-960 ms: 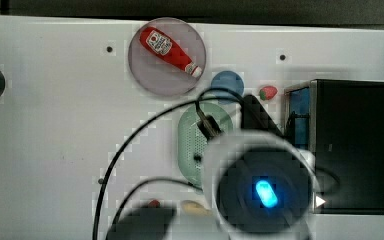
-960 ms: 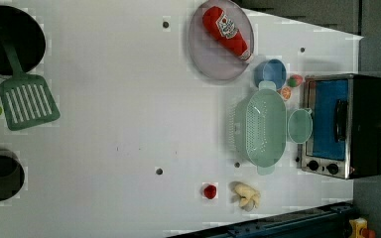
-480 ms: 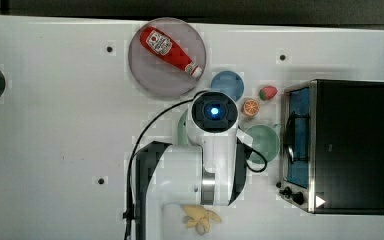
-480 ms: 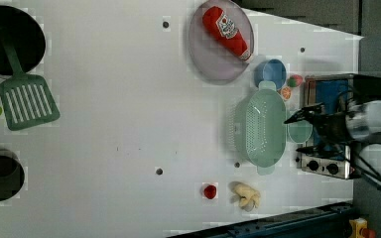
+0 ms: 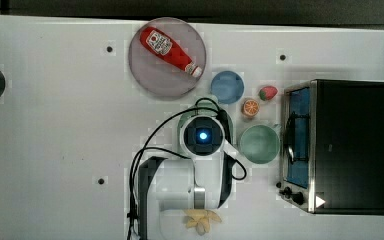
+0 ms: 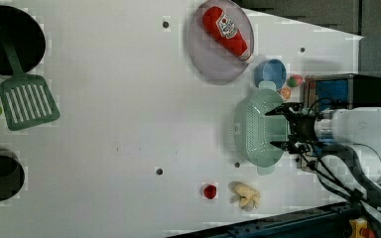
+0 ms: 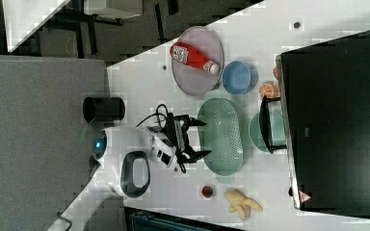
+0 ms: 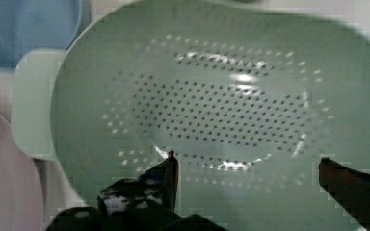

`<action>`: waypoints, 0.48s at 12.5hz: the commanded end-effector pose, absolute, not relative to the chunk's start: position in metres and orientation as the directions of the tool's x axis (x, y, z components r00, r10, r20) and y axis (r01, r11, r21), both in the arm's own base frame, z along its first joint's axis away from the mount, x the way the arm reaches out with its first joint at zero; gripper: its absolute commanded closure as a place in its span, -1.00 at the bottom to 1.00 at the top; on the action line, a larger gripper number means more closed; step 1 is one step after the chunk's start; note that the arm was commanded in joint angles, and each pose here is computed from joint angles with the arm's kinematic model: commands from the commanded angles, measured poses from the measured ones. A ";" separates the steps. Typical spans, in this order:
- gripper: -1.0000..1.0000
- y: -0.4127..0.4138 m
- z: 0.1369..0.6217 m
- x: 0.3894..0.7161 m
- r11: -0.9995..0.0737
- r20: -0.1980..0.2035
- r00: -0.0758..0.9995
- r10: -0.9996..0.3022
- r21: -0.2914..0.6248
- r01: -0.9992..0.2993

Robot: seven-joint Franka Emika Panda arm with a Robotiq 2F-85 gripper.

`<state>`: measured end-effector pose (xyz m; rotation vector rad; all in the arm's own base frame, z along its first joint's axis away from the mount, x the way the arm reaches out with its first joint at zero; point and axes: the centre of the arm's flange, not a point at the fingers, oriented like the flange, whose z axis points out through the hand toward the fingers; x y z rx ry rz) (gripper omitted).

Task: Drag strainer right to left.

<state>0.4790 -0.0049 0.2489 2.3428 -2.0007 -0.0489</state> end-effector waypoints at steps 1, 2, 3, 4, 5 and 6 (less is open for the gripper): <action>-1.00 0.006 0.203 0.467 -0.111 0.010 0.113 -0.994 0.074 -0.991; -1.00 0.010 0.188 0.469 -0.120 0.007 0.121 -0.993 0.074 -0.990; -1.00 0.017 0.175 0.471 -0.132 0.002 0.133 -0.991 0.073 -0.989; -1.00 0.022 0.165 0.471 -0.122 -0.002 0.122 -0.992 0.067 -0.990; -1.00 0.026 0.159 0.473 -0.071 -0.004 0.071 -0.997 0.052 -0.996; -1.00 0.029 0.155 0.472 -0.020 -0.004 0.020 -1.000 0.052 -0.998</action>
